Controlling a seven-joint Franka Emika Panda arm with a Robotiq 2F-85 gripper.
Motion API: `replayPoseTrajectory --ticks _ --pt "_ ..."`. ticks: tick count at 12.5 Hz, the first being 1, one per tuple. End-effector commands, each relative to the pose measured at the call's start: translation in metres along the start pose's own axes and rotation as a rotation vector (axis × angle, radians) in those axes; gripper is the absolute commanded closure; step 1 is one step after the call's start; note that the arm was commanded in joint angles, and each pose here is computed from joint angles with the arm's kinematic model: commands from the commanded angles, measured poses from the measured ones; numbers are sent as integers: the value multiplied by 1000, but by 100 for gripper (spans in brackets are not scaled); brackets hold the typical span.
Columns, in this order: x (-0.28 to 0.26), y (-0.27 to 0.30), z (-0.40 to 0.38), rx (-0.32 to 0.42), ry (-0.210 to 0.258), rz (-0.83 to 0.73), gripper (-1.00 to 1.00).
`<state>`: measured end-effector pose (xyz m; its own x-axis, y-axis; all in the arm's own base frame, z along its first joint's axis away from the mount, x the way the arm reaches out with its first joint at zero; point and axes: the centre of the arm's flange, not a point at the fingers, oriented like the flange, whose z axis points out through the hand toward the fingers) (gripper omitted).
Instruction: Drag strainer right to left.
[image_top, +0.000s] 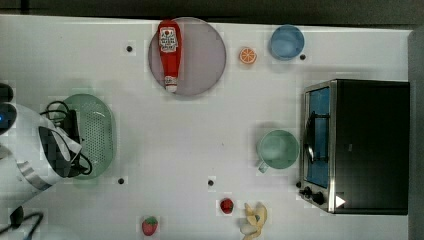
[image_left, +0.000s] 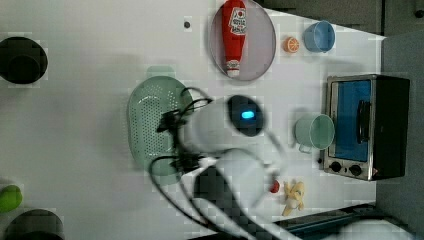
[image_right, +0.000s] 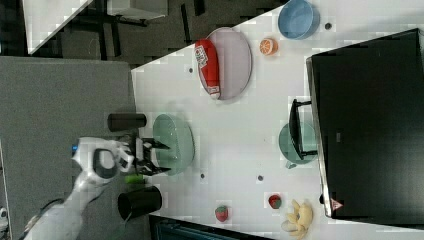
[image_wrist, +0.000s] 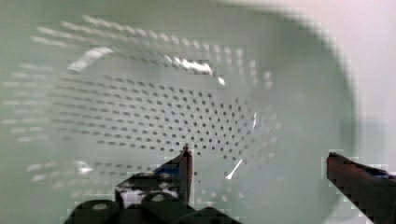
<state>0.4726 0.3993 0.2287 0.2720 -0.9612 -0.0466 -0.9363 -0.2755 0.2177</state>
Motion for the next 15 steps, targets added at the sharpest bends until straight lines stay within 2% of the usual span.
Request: replayPoseTrajectory --ticks 1,4,6,8,9,12,15 --pt "97 5 -198 214 -47 -157 -100" --pt "206 56 -294 241 -47 -222 -100" --pt "285 93 -334 258 12 -309 -100" --pt "356 130 -353 218 99 -383 -100" --pt "383 148 -359 205 118 -403 -100" --pt "436 185 -371 236 85 -336 -100" --pt "454 196 -370 239 68 -316 -100"
